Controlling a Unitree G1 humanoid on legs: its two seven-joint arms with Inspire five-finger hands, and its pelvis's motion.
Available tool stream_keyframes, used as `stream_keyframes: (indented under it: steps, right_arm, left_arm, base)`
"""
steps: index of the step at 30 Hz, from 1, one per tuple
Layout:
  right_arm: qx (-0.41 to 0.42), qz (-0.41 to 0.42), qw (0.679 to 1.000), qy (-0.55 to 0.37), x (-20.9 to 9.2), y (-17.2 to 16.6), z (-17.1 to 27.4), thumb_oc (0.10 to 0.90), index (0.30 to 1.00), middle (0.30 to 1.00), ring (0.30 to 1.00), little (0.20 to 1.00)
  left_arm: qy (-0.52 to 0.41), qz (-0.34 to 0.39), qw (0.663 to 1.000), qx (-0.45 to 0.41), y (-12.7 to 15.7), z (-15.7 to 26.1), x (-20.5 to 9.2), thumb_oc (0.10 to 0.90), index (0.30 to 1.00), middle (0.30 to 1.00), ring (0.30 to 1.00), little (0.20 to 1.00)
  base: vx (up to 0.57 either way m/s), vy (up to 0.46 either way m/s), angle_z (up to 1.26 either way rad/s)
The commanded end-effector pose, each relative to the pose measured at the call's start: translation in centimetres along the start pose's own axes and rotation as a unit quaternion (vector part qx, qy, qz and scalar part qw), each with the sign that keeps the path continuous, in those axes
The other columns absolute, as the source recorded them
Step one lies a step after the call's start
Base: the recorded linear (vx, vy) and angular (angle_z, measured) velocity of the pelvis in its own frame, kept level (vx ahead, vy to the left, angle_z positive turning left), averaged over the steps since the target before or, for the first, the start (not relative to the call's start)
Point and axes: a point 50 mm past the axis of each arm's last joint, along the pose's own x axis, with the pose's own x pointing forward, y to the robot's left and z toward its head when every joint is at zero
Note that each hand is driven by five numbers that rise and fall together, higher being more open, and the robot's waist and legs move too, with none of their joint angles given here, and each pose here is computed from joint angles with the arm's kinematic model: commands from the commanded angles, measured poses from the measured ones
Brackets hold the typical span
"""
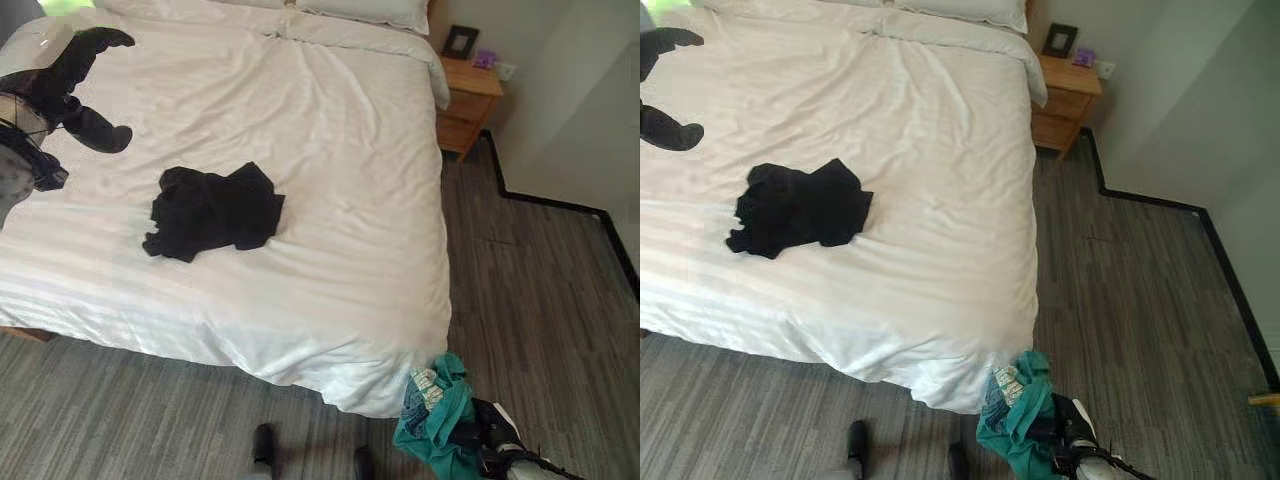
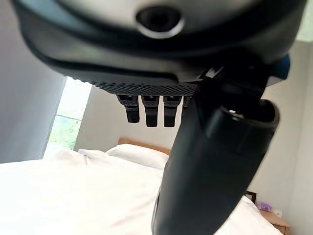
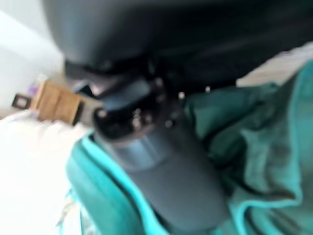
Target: Pick up bed clothes into laundry basket.
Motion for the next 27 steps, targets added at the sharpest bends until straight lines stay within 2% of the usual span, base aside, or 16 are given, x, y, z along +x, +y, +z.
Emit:
stream_keyframes:
  steps: [1, 2, 4, 13, 18, 25, 27]
  right_arm:
    - [-0.036, -0.071, 0.993, -0.086, -0.5, -6.1, 4.0, 0.400, 0.300, 0.300, 0.300, 0.300]
    - [-0.039, -0.068, 0.994, -0.073, -0.6, -6.0, 3.4, 0.400, 0.300, 0.300, 0.300, 0.300]
    - [-0.029, -0.062, 0.996, -0.061, -0.7, -5.6, 2.6, 0.400, 0.300, 0.300, 0.300, 0.300]
    - [-0.015, -0.041, 0.998, -0.038, -1.1, -4.3, 1.1, 0.400, 0.300, 0.300, 0.300, 0.300]
    - [-0.021, -0.032, 0.999, -0.035, -0.9, -4.0, 1.1, 0.400, 0.300, 0.300, 0.300, 0.300]
    - [-0.040, -0.014, 0.998, -0.049, -0.7, -3.5, 2.0, 0.400, 0.300, 0.300, 0.300, 0.300]
    - [-0.051, -0.002, 0.997, -0.061, -0.4, -3.1, 2.7, 0.400, 0.300, 0.300, 0.300, 0.300]
  left_arm:
    - [0.007, 0.143, 0.990, -0.013, 7.7, 1.4, 1.2, 0.800, 0.900, 0.900, 0.900, 0.900]
    - [0.040, 0.125, 0.991, 0.025, 7.3, 0.8, 1.7, 0.800, 0.900, 0.900, 0.900, 0.900]
    - [0.068, 0.114, 0.990, 0.039, 7.0, 0.1, 1.7, 0.800, 0.900, 0.900, 0.900, 0.900]
    - [0.147, 0.101, 0.983, 0.034, 5.7, -2.7, 1.0, 0.800, 0.900, 0.900, 0.900, 0.900]
    - [0.167, 0.072, 0.983, 0.033, 4.3, -3.5, 0.8, 0.800, 0.900, 0.900, 0.900, 0.900]
    - [0.147, 0.035, 0.987, 0.048, 2.5, -2.5, 1.5, 0.800, 0.900, 0.900, 0.900, 0.900]
    - [0.136, 0.014, 0.990, 0.045, 0.9, -2.0, 1.7, 0.800, 0.900, 0.900, 0.900, 0.900]
  base:
    - [0.00, 0.046, -0.10]
    - [0.01, 0.044, -0.10]
    - [0.01, 0.058, -0.10]
    - [0.00, 0.038, -0.16]
    - [0.02, 0.005, -0.06]
    - [0.01, -0.004, 0.01]
    - [0.01, -0.011, 0.04]
